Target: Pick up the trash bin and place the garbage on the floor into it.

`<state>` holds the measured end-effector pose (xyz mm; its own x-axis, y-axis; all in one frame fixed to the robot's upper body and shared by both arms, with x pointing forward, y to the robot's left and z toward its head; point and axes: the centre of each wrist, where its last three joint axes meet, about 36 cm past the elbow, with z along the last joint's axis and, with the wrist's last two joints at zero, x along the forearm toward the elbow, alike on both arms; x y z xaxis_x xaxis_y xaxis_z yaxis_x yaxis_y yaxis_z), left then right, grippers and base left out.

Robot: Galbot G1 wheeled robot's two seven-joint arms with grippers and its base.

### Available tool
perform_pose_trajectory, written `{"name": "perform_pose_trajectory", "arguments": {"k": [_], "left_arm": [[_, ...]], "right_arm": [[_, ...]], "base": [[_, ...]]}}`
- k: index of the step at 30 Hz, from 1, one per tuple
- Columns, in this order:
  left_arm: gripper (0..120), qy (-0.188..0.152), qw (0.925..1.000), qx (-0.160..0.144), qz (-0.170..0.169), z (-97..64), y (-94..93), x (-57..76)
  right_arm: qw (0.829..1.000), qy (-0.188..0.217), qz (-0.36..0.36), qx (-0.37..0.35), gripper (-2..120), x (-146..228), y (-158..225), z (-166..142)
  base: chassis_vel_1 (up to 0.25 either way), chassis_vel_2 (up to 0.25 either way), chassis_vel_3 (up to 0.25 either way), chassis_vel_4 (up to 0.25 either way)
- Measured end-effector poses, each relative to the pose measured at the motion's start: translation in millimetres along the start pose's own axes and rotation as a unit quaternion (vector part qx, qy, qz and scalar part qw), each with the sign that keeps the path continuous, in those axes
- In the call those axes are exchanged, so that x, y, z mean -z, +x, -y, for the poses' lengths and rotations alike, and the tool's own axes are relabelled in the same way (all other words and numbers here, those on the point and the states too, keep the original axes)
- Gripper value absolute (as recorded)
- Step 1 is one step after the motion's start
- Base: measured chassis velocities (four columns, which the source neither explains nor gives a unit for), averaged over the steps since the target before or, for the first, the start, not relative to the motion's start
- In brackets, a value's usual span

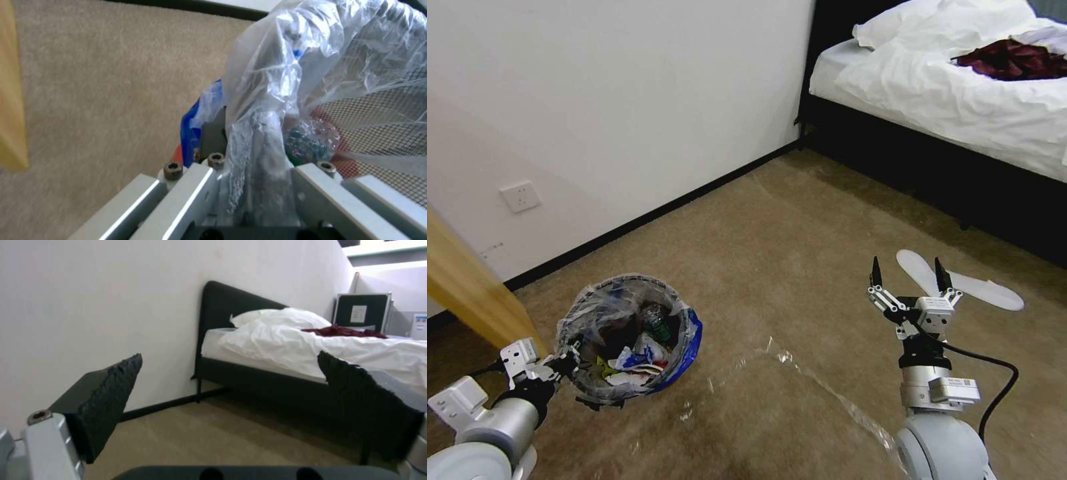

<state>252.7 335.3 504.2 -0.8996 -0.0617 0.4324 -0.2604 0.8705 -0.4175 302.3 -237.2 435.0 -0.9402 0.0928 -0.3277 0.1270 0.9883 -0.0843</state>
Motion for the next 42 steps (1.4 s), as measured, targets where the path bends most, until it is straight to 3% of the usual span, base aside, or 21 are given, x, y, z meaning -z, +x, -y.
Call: {"name": "perform_pose_trajectory", "arguments": {"k": [24, 42], "left_arm": [[1, 0.002, 1.0000, 0.001, -0.001, -1.3, -2.7, -1.2], [1, 0.002, 1.0000, -0.005, -0.003, -0.6, -8.7, -0.9]], "right_arm": [[1.000, -0.002, 0.002, -0.002, 100, -5.9, -1.6, -1.3], [1.000, -0.002, 0.002, 0.002, 100, -8.2, -1.9, -0.6]], "base": [[-0.169, 0.172, 0.168, -0.170], [-0.016, 0.023, 0.019, -0.017]]}}
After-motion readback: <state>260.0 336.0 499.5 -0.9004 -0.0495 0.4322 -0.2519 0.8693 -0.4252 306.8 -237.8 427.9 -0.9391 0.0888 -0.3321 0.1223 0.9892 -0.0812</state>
